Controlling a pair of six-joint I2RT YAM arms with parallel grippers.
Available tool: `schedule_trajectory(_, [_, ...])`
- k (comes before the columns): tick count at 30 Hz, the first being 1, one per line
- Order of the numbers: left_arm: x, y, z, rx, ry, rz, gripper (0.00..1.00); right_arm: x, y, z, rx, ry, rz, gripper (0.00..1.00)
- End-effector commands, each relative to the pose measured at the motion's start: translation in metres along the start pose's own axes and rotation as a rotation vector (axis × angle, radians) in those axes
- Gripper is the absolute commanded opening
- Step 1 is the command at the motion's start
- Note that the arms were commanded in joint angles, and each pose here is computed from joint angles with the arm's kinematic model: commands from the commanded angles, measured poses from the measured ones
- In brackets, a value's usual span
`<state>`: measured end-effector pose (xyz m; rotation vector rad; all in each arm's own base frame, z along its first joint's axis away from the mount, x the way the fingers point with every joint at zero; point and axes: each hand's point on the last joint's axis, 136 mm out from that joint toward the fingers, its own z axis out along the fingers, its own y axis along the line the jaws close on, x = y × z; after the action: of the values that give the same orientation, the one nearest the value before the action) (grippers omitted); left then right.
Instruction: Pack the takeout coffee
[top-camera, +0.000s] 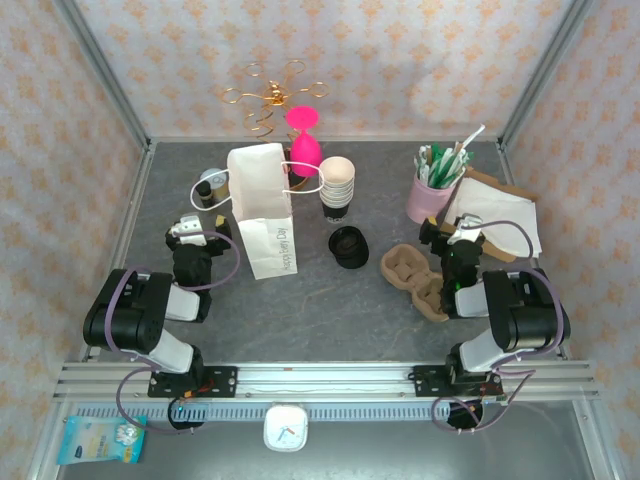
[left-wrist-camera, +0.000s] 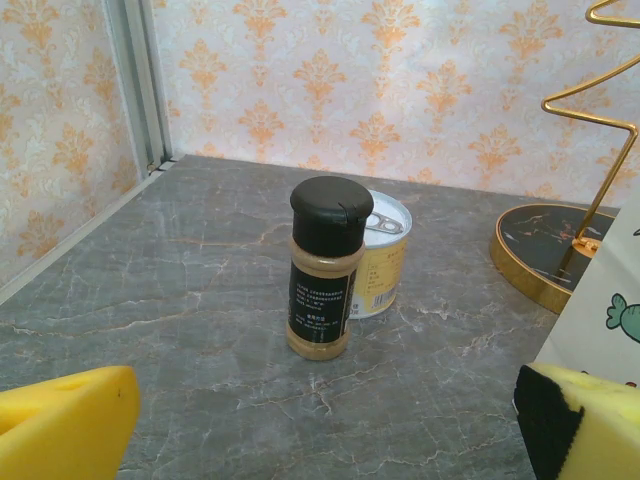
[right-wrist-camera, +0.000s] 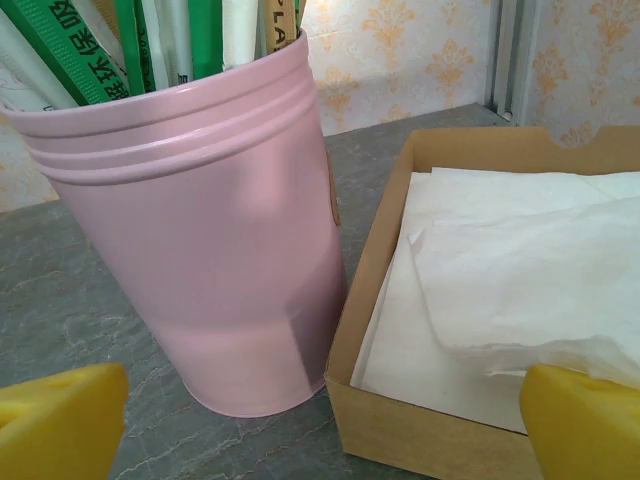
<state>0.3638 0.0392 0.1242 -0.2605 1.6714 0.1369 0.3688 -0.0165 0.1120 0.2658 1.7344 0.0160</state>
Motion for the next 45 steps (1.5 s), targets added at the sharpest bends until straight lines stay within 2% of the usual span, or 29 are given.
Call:
schedule_trajectory(1, [-0.01, -0.003, 0.005, 0.017, -0.032, 0.0, 0.99, -0.014, -0.001, 0.003, 0.011, -0.048, -0.005, 1.0])
schedule_trajectory(37, [-0.011, -0.003, 0.002, 0.022, -0.043, -0.001, 0.99, -0.014, -0.001, 0.003, 0.01, -0.05, -0.004, 1.0])
schedule_trajectory(42, [-0.018, 0.009, -0.01, -0.026, -0.087, -0.032, 0.99, -0.017, -0.002, 0.003, 0.017, -0.047, 0.001, 1.0])
schedule_trajectory(45, [-0.03, 0.007, -0.022, -0.001, -0.143, -0.037, 0.99, -0.024, -0.003, 0.001, 0.028, -0.055, 0.008, 1.0])
